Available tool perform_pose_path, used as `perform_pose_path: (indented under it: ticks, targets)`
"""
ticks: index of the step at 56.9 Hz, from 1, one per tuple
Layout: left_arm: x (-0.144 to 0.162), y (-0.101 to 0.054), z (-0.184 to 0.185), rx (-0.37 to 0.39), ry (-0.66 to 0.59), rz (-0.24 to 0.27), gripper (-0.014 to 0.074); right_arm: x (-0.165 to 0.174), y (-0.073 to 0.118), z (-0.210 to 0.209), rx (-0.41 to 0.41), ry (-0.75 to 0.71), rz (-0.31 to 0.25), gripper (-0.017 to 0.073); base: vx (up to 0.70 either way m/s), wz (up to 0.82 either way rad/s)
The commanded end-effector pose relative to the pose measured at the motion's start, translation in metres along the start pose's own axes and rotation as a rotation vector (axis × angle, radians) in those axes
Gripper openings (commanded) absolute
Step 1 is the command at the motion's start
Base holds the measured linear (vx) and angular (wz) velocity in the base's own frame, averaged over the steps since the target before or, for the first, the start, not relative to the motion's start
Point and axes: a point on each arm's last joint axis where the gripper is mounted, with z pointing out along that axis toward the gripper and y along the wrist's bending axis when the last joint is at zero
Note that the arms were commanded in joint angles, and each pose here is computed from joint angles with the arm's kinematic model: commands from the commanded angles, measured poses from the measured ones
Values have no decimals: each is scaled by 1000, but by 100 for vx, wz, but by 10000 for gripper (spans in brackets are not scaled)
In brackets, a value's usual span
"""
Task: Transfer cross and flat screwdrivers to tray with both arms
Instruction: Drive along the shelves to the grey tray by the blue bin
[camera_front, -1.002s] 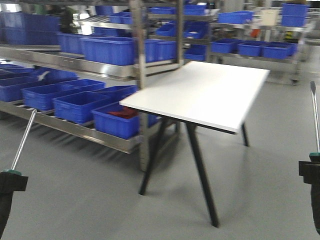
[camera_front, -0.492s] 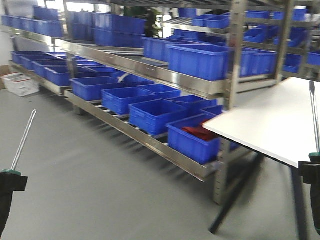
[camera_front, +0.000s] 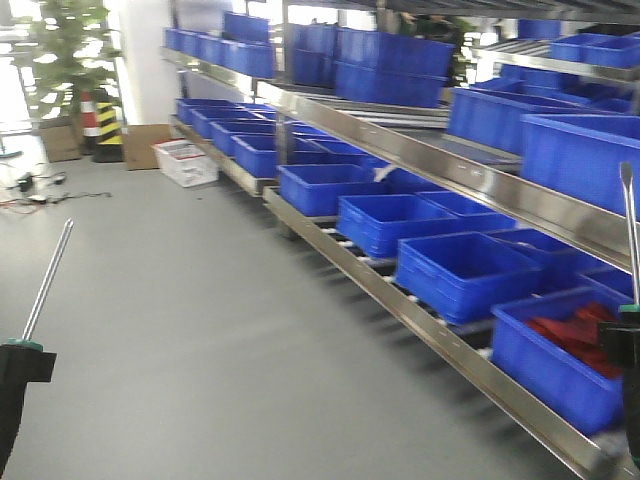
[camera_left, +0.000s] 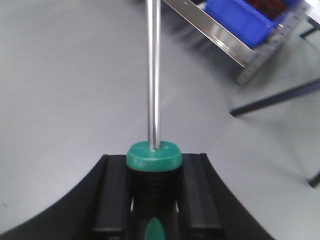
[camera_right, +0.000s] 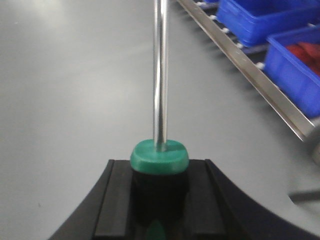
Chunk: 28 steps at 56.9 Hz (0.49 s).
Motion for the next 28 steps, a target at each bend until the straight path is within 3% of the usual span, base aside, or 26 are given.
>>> perform_pose_path:
  ticks: [1, 28]
  targets:
    - [-11, -7, -13, 19, -106, -1, -1, -15, 1, -10, -7, -125, -8, -8, 57, 53]
    - [-10, -7, -13, 22, -95, -1, -1, -15, 1, -10, -7, -125, -8, -8, 58, 51]
